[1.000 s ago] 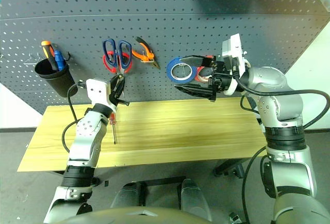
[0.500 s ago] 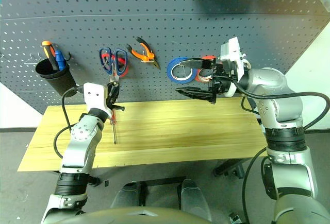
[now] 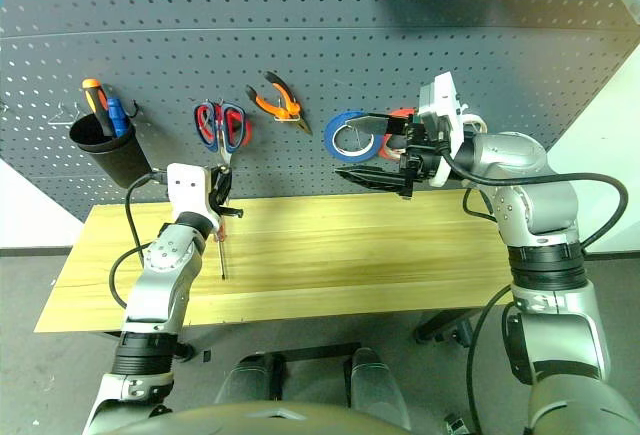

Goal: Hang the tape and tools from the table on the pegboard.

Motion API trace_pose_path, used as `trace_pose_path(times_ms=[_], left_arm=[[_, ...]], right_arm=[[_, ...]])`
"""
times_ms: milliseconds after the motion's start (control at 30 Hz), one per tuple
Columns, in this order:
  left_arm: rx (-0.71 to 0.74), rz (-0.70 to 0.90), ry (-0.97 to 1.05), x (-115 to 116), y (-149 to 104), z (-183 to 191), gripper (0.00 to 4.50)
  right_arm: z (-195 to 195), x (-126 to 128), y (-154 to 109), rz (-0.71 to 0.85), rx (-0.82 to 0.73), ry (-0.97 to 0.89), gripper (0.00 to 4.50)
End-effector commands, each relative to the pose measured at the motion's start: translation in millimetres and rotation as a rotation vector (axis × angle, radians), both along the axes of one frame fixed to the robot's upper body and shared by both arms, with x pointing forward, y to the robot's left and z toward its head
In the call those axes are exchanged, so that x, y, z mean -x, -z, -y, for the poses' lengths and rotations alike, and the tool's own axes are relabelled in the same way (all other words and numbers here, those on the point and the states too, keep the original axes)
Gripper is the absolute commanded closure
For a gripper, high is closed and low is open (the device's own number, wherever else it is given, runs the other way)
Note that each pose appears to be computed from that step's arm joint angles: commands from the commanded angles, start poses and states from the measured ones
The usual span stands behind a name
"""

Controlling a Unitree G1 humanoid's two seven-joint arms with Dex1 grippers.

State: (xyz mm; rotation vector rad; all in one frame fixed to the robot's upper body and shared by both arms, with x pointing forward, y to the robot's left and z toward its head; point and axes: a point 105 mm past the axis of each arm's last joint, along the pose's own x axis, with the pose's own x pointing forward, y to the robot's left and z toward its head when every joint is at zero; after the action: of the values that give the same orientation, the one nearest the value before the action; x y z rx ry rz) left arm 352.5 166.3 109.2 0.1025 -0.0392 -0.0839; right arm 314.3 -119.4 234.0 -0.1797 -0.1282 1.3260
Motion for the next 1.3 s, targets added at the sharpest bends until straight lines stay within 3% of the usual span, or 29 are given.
trace_pose_path(times_ms=[33,67,467,700,767,967,1167,1300], left_arm=[[0.021,0.050,0.008,-0.7,-12.1,0.9,3.97],[0.022,0.049,-0.001,-0.6,-11.6,-0.7,3.97],[-0.024,0.113,0.015,6.6,-26.4,-6.3,0.04],[-0.032,0.174,0.038,42.0,-38.7,-26.2,0.04],[-0.071,0.159,0.006,53.1,-34.4,-38.9,0.04],[0.040,-0.006,-0.167,75.1,-0.5,-80.6,0.04],[-0.043,-0.280,-0.271,71.2,45.1,-92.7,0.04],[-0.017,-0.341,-0.240,56.4,49.5,-87.2,0.04]], right_arm=[[0.1,1.4,-7.4,0.042,-0.010,0.002,0.00],[0.2,1.5,-7.3,0.043,-0.011,0.004,0.00],[3.3,5.8,-3.7,0.050,-0.010,0.010,0.00],[5.0,14.5,8.0,-0.009,0.014,-0.014,0.00],[3.5,18.1,12.2,-0.031,0.021,-0.027,0.00],[-1.2,25.1,25.2,-0.115,0.040,-0.059,0.00],[-13.5,20.2,49.2,-0.151,0.096,-0.065,0.00],[-25.1,9.8,65.5,-0.194,0.129,-0.048,0.00]])
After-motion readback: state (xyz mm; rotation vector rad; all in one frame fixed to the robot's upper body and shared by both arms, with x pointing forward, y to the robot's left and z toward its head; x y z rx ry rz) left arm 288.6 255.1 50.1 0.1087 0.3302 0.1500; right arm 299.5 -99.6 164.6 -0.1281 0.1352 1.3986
